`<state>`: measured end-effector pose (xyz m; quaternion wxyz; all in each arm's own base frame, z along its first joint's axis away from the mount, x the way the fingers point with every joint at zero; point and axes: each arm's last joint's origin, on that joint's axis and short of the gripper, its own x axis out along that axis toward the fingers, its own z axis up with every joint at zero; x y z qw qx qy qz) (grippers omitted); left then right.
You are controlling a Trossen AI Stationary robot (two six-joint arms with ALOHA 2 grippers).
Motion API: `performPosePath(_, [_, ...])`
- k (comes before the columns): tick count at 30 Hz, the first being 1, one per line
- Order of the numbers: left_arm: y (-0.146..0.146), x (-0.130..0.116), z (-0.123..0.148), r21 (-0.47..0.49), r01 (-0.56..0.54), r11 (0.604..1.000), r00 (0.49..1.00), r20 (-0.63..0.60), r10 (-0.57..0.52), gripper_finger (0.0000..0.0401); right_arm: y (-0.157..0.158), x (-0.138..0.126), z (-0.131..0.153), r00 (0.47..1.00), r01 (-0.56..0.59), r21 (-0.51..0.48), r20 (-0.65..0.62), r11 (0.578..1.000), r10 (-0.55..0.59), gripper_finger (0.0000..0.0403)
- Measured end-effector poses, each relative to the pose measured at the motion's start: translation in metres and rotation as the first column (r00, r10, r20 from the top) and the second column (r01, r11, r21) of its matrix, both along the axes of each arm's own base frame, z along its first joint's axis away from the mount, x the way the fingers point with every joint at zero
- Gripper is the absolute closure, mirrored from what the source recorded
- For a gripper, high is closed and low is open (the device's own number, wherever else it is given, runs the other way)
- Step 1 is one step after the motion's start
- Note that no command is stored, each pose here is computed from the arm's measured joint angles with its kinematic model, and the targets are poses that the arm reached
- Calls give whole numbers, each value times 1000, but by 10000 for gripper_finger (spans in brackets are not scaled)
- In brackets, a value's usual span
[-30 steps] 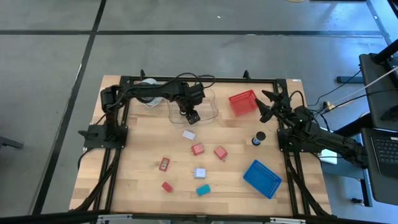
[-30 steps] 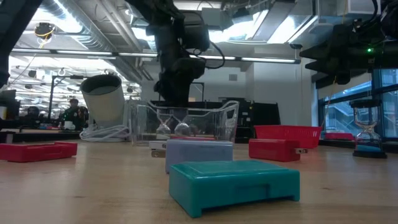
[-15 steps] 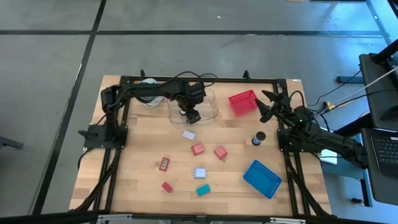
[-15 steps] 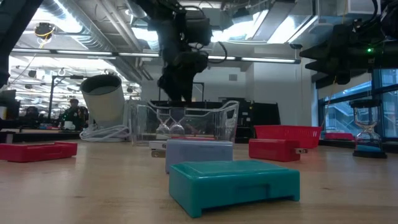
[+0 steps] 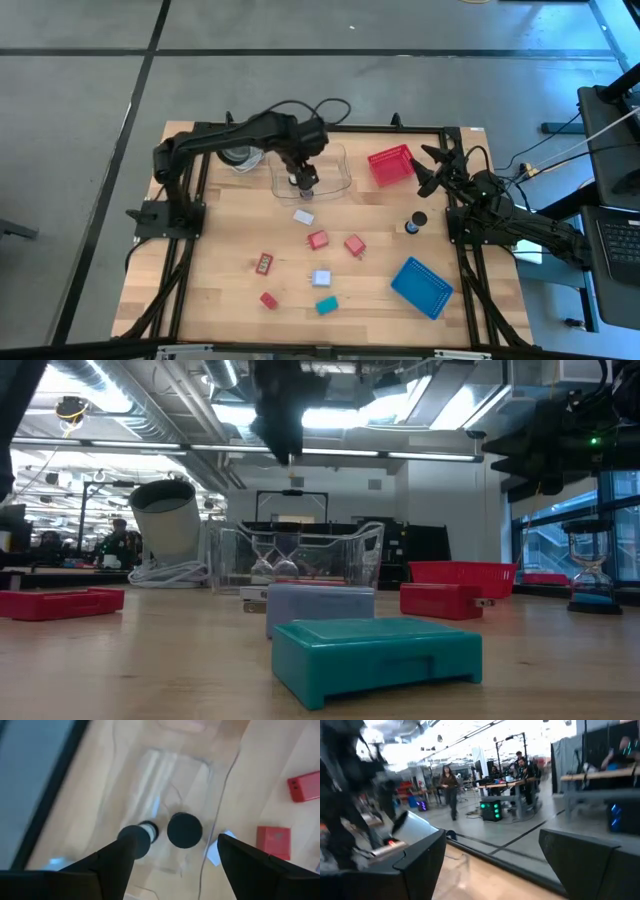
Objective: Pick & Place Office items
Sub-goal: Put the right red charger adapter into the red bin
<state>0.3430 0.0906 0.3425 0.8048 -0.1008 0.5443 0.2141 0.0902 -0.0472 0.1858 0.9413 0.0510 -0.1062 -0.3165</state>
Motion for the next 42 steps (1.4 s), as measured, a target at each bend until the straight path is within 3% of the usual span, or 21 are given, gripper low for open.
performPosePath(4, [-30, -23, 28, 95, -34, 995, 997, 77, 27, 139, 0, 0, 0, 995, 20, -121, -93, 992, -31, 79])
performPosePath(7, [-57, -45, 43, 131, -84, 988, 989, 130, 67, 147, 0, 0, 0, 993, 23, -150, -115, 988, -40, 79])
performPosePath(13, [-104, -87, 49, 158, -183, 970, 956, 260, 138, 157, 0, 0, 0, 995, 20, -124, -94, 992, -32, 79])
performPosePath(19, [-141, -112, 27, 150, -236, 960, 930, 321, 179, 164, 0, 0, 0, 1000, 1, -8, -2, 1000, -1, 79])
performPosePath(27, [-169, -115, -23, 215, -257, 942, 930, 321, 180, 170, 0, 0, 1, 989, -45, 167, 148, 985, 20, 79])
performPosePath(31, [-174, -110, -43, 249, -242, 938, 928, 342, 149, 174, -1, -1, 1, 987, -8, 181, 160, 983, -22, 79])
performPosePath(42, [-185, -83, -63, 337, -9, 942, 940, 324, -107, 186, -1, -1, 3, 977, -33, 227, 215, 973, -16, 79])
